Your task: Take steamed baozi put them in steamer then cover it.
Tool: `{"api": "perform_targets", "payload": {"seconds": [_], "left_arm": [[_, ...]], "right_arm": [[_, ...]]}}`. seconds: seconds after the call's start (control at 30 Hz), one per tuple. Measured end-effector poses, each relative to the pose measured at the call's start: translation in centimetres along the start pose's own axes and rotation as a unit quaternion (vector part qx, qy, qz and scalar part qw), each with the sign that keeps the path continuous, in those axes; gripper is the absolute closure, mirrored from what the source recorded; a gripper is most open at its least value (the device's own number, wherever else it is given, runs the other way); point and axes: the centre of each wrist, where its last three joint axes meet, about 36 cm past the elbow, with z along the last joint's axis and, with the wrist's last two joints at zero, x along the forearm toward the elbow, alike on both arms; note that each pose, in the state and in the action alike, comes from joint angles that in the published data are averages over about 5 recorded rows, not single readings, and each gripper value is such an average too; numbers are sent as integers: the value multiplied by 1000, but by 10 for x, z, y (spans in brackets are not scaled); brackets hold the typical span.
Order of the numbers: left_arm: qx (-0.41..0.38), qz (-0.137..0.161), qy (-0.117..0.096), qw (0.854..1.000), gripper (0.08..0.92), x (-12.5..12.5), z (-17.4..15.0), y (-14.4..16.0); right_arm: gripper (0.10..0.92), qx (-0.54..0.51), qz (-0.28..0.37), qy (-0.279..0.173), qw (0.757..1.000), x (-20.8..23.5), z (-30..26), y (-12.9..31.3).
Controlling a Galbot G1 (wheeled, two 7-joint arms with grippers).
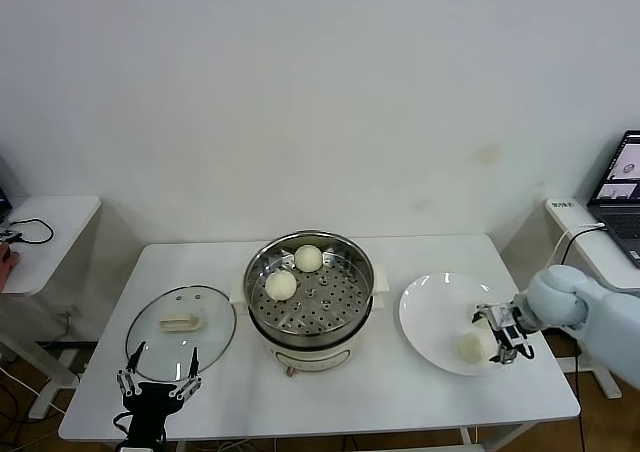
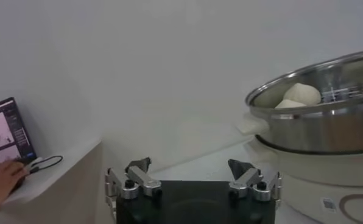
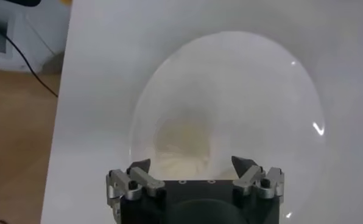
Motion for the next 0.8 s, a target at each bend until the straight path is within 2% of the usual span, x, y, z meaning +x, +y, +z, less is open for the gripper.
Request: {"api": "perform_targets", "payload": {"seconds": [0.27,0.73,0.8], "left_arm": [[0,-1,1,1000,177,0,1,0],[-1,0,3,1000,177,1,2,-1],[-1,0,3,1000,177,1,2,-1]], "right_arm": [[315,-13,-6,1,1000,-18,2,0],[593,-31,-8,-3,999,-30,3,-4],[605,-33,-5,-4,999,-27,4,-6]]}}
